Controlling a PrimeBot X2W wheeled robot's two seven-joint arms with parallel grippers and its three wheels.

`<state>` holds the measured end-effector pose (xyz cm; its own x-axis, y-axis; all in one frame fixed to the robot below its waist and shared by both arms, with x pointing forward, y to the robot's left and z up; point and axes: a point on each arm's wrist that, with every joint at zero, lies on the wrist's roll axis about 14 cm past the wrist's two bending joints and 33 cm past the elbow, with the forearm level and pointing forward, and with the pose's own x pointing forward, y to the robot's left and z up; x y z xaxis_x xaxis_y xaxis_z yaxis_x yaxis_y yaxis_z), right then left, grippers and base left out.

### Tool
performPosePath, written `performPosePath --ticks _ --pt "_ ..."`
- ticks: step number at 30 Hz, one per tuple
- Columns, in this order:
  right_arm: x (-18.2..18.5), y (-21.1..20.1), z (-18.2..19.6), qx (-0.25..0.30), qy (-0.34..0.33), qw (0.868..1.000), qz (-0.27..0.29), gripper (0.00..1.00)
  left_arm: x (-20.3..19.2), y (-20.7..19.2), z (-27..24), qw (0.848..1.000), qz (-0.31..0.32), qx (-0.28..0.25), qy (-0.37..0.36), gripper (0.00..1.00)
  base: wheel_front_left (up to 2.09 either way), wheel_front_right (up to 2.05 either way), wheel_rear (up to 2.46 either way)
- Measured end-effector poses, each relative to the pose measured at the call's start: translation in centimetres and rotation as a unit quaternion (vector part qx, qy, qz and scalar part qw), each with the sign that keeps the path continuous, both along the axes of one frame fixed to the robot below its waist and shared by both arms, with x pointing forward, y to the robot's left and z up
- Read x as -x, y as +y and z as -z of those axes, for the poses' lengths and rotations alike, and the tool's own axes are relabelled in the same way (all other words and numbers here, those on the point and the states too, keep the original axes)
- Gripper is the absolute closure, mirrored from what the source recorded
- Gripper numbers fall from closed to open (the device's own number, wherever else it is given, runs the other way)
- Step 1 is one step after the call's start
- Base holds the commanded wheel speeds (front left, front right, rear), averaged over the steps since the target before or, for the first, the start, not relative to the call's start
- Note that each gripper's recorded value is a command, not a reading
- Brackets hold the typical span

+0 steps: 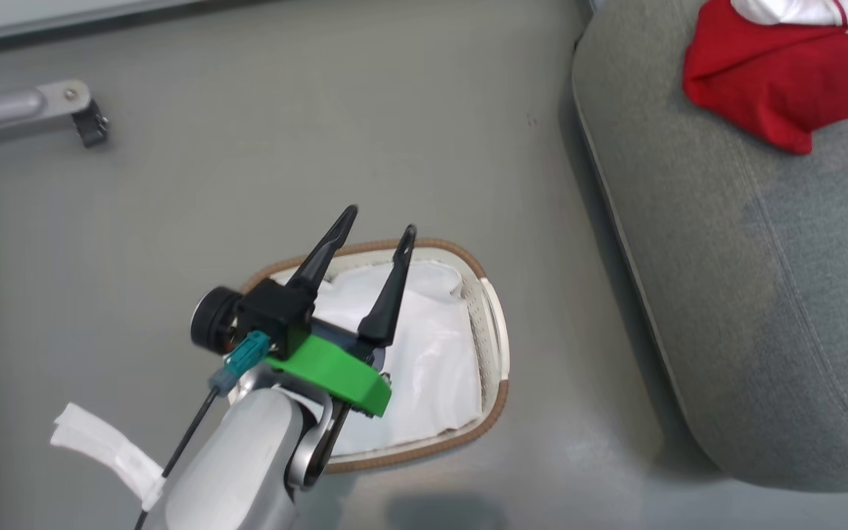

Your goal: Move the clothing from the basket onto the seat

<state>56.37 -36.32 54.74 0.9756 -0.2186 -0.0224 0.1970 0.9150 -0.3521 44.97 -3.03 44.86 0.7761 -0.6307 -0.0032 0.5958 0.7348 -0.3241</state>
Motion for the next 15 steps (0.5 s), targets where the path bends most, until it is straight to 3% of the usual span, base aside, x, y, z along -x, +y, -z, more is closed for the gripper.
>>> performPosePath --ticks 8,15 --pt "1.1 5.9 -1.2 -0.039 -0.020 0.997 -0.060 0.00 2.0 4.8 -1.6 0.997 -0.074 -0.012 -0.005 0.00 0.00 0.00 0.00" --pt "2.5 13.0 -1.9 -0.080 -0.048 0.987 -0.131 0.00 4.2 9.3 -2.8 0.988 -0.151 -0.017 -0.011 0.00 0.00 0.00 0.00"
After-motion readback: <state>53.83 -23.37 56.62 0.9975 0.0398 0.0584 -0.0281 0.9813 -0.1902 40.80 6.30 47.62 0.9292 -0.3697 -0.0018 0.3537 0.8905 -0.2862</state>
